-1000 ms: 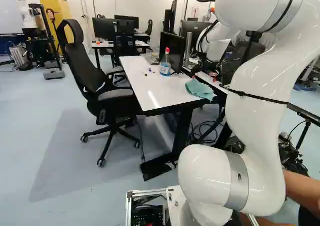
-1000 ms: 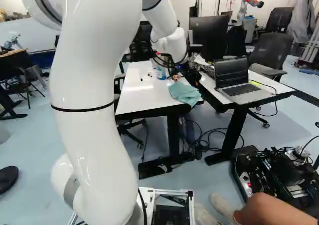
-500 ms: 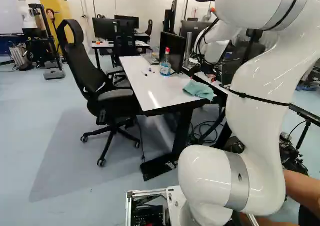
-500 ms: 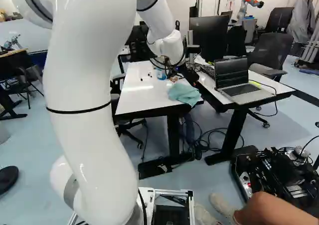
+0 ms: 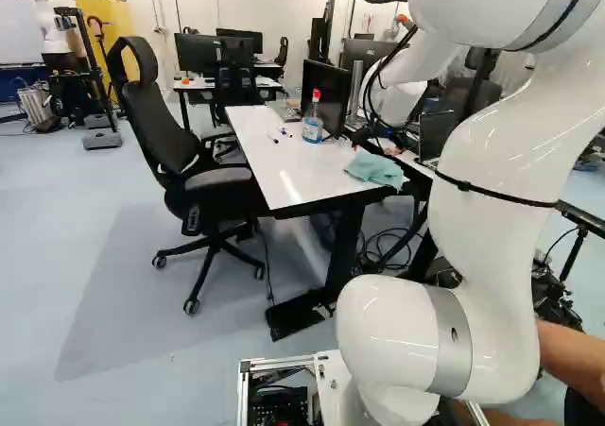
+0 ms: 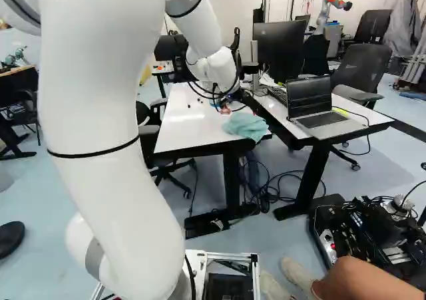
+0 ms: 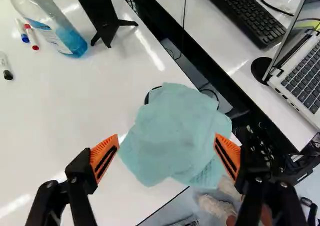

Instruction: Clean the table with the green towel

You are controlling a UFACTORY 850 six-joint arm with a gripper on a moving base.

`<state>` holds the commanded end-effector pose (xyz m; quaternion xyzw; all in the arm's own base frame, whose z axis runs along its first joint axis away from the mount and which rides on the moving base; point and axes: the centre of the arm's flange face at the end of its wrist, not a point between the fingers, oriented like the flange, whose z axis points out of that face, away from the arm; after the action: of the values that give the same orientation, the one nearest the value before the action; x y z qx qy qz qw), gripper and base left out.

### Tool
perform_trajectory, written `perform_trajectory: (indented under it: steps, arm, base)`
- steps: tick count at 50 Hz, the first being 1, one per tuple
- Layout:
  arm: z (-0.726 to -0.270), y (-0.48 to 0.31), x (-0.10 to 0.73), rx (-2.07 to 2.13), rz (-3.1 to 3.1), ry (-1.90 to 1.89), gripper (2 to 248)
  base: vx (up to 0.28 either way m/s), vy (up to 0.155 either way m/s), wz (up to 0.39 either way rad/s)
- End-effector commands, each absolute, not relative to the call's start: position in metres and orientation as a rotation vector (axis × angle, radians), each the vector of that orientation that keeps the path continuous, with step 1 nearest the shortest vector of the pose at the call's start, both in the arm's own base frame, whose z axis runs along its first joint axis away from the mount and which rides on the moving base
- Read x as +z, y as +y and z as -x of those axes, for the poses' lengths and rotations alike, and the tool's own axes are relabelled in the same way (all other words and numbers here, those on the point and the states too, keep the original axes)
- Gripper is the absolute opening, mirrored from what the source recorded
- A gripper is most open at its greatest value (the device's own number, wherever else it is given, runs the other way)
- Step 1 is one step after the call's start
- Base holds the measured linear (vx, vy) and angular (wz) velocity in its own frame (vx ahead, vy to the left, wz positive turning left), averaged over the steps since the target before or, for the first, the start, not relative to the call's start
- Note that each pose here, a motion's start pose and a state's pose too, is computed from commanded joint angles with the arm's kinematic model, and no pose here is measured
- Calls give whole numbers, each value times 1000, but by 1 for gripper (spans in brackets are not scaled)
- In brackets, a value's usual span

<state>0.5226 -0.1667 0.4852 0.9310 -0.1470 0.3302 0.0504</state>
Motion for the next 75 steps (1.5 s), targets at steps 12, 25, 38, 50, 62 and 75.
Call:
perform_trajectory:
  steps: [12,25,38,50,62,75]
  arm:
    - [-505,-145,475,1085,-2815,-401,247]
    - [-481,-118,461,1186,-2788,-343,247]
    - [-449,-90,445,1302,-2753,-277,247]
    - [-416,-65,429,1413,-2718,-215,247]
    - [-384,-46,415,1511,-2683,-162,247]
    - [-352,-30,400,1603,-2649,-112,247]
  base:
    - [0,0,0]
    - [0,0,0]
    - [0,0,0]
    - [0,0,0]
    - [0,0,0]
    - [0,0,0]
